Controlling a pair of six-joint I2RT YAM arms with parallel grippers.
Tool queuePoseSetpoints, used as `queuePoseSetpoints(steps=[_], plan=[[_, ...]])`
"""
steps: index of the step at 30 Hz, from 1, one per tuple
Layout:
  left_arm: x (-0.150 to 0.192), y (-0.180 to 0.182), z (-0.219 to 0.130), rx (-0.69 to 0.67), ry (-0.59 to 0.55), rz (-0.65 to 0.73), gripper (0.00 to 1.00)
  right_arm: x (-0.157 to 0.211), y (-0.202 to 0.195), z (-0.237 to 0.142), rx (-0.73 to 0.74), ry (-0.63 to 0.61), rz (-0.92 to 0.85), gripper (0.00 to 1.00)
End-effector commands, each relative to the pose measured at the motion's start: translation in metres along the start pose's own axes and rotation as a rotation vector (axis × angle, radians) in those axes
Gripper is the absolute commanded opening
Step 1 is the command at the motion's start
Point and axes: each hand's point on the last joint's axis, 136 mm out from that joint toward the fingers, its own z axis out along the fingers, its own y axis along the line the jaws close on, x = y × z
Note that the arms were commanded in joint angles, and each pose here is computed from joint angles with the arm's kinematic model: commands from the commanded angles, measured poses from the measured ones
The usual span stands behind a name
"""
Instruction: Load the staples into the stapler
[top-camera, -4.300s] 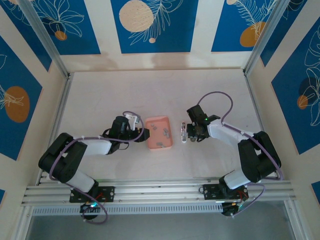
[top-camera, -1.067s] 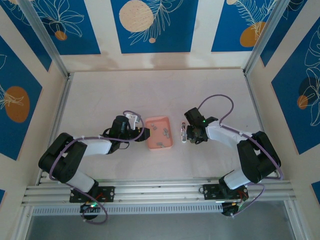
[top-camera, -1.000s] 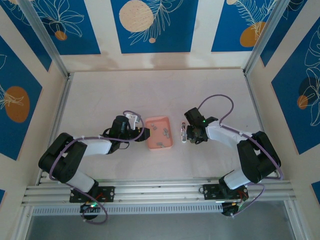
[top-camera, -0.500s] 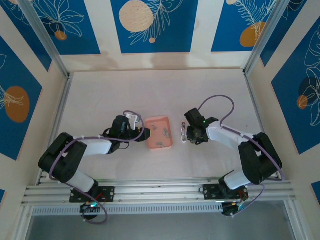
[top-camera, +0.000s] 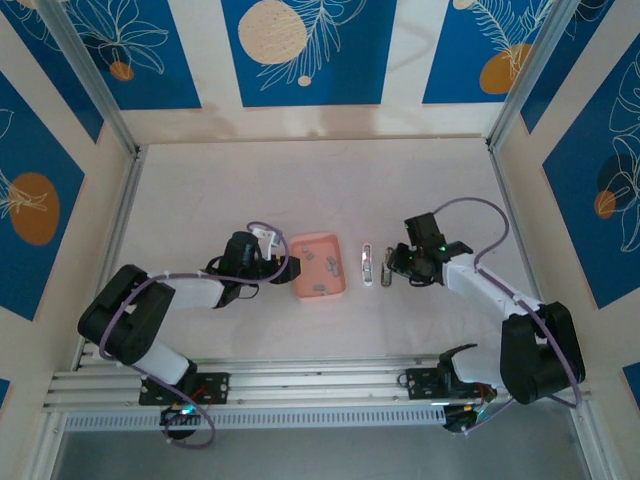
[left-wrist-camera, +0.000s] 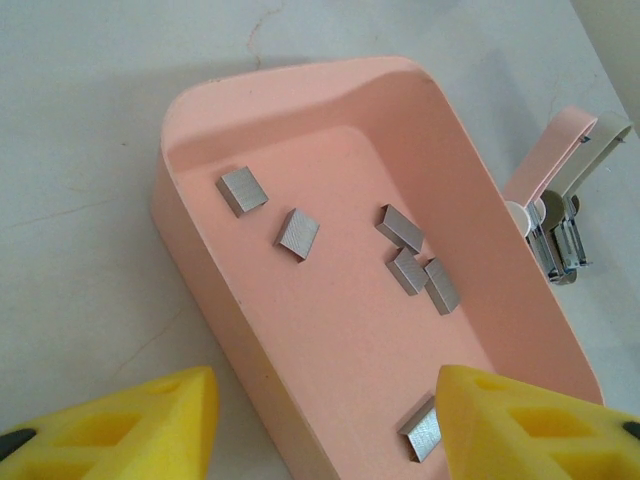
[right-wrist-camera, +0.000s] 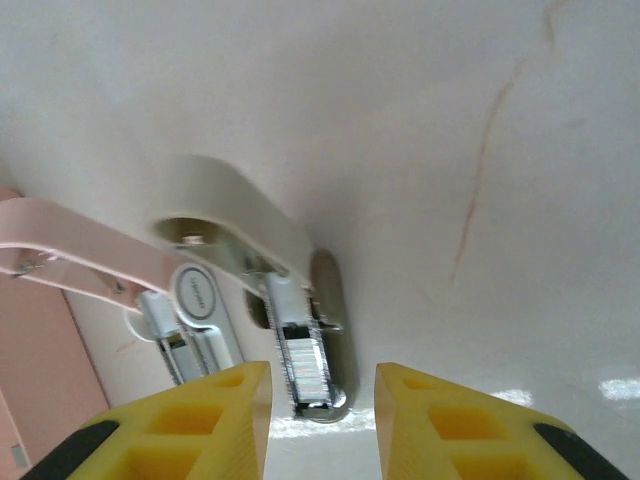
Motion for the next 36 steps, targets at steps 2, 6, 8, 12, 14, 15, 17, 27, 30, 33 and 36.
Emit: queuePoseSetpoints(steps=[2,6,8,12,14,15,17,27,30,33,36], plan=[[-0.007,-0.018,0.003,0.073,-0.012,0.045,0.59,0.011,0.012,0.001,-0.197,0.086,0.114,0.33],[-0.009,-0.025,0.002,0.112,-0.016,0.055,0.59,0.015,0.007,0.006,-0.238,0.11,0.161,0.32],[-0.01,-0.029,0.001,0.135,-0.019,0.063,0.59,0.016,0.007,0.008,-0.255,0.123,0.174,0.32],[-0.011,-0.036,0.001,0.17,-0.021,0.073,0.59,0.018,0.009,0.014,-0.266,0.151,0.178,0.31],[-0.011,-0.039,0.001,0.184,-0.021,0.08,0.59,0.018,0.01,0.016,-0.267,0.164,0.177,0.3],[-0.012,-0.039,0.001,0.184,-0.023,0.08,0.59,0.018,0.01,0.017,-0.265,0.166,0.176,0.3],[-0.012,-0.04,0.002,0.184,-0.02,0.081,0.59,0.019,0.009,0.019,-0.257,0.172,0.173,0.29],[-0.011,-0.041,0.005,0.188,-0.016,0.081,0.59,0.023,0.005,0.024,-0.233,0.198,0.164,0.26],[-0.012,-0.041,0.005,0.188,-0.016,0.083,0.59,0.025,0.004,0.026,-0.23,0.207,0.165,0.25],[-0.011,-0.041,0.006,0.186,-0.012,0.081,0.59,0.027,0.003,0.028,-0.225,0.216,0.166,0.25],[-0.01,-0.04,0.006,0.179,-0.01,0.083,0.59,0.027,0.002,0.029,-0.219,0.218,0.166,0.24]])
